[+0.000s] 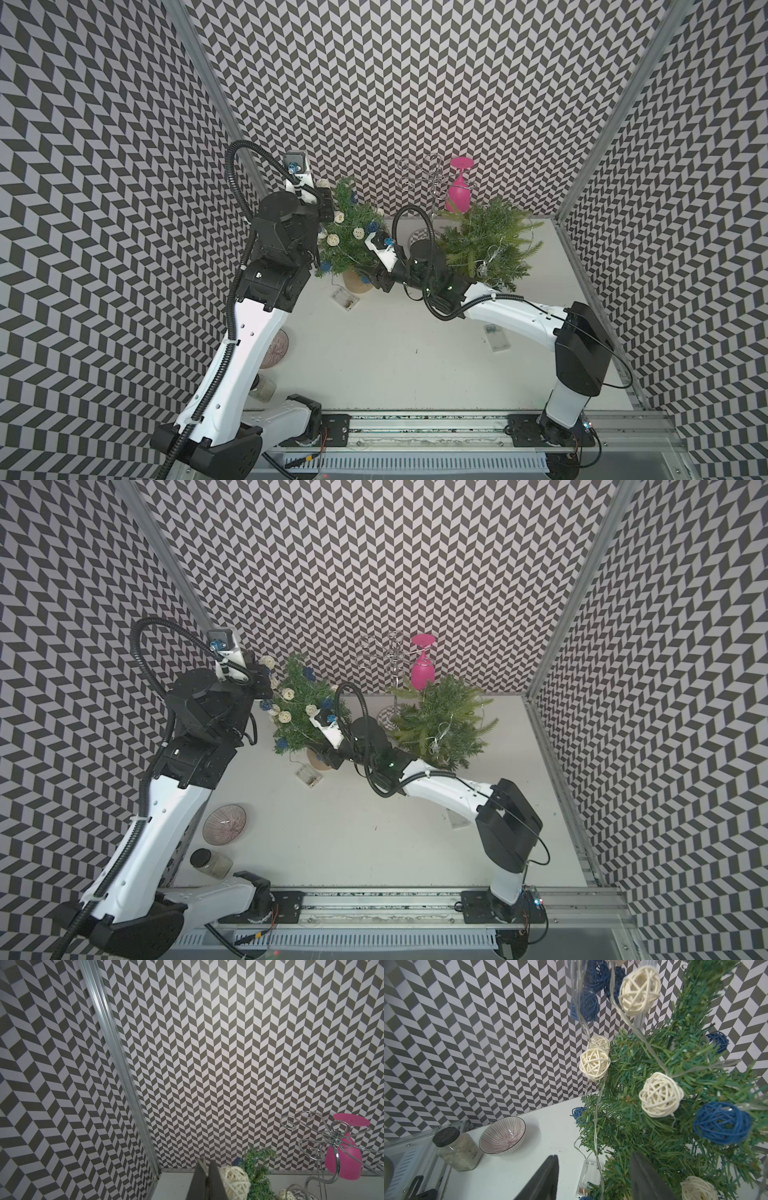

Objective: Wrap string light around the christmas tree
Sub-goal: Wrap the light string around the Christmas tree.

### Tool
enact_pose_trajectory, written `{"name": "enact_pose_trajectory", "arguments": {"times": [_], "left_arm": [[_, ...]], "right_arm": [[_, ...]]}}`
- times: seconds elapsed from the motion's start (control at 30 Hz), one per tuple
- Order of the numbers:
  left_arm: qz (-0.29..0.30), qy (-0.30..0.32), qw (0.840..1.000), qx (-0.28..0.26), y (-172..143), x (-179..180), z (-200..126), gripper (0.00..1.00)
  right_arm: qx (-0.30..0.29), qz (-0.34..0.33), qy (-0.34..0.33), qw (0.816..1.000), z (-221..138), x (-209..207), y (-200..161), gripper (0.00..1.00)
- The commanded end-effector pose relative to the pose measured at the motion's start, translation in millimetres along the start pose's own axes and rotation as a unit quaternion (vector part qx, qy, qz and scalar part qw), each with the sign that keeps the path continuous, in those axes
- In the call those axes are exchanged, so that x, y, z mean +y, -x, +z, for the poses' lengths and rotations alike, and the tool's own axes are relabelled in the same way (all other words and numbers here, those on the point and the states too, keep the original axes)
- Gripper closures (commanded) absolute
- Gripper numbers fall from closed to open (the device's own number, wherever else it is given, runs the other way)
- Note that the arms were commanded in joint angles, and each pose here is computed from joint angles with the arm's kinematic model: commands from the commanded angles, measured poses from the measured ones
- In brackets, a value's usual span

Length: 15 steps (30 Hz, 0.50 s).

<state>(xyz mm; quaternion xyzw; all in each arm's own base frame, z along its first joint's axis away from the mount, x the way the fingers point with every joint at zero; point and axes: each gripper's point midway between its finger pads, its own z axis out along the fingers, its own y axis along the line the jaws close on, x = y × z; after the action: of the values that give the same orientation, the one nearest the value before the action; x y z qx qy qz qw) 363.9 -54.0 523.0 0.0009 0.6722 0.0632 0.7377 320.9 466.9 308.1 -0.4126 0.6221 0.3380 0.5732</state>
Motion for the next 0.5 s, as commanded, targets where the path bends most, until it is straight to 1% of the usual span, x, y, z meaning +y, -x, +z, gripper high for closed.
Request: {"name": "enact_pose_trajectory", "arguments": {"times": [0.0,0.07,0.17,0.3,0.37,0.47], "left_arm": [[0.011,0.010,0.999,-0.051,32,5,-5,1.00],[0.014,0.003,0.998,-0.057,36,1,-7,1.00],[0.021,-0.008,0.997,-0.074,54,-5,-14,1.00],[0.066,-0.020,0.994,-0.089,65,-18,-19,1.00],[0.090,-0.016,0.991,-0.103,65,-21,-17,1.00],[0.115,0.018,0.987,-0.111,59,-15,-11,1.00]], "right_arm": [[-0.030,-0.003,0.001,1.000,-3,-2,14,0.44],[-0.024,-0.004,-0.001,1.000,-1,-4,10,0.45],[-0.021,-0.006,-0.004,1.000,0,-5,7,0.45],[-0.020,-0.007,-0.003,1.000,0,-5,5,0.45],[-0.020,-0.007,-0.002,1.000,0,-5,5,0.45],[-0.019,-0.007,0.002,1.000,0,-4,5,0.45]]}}
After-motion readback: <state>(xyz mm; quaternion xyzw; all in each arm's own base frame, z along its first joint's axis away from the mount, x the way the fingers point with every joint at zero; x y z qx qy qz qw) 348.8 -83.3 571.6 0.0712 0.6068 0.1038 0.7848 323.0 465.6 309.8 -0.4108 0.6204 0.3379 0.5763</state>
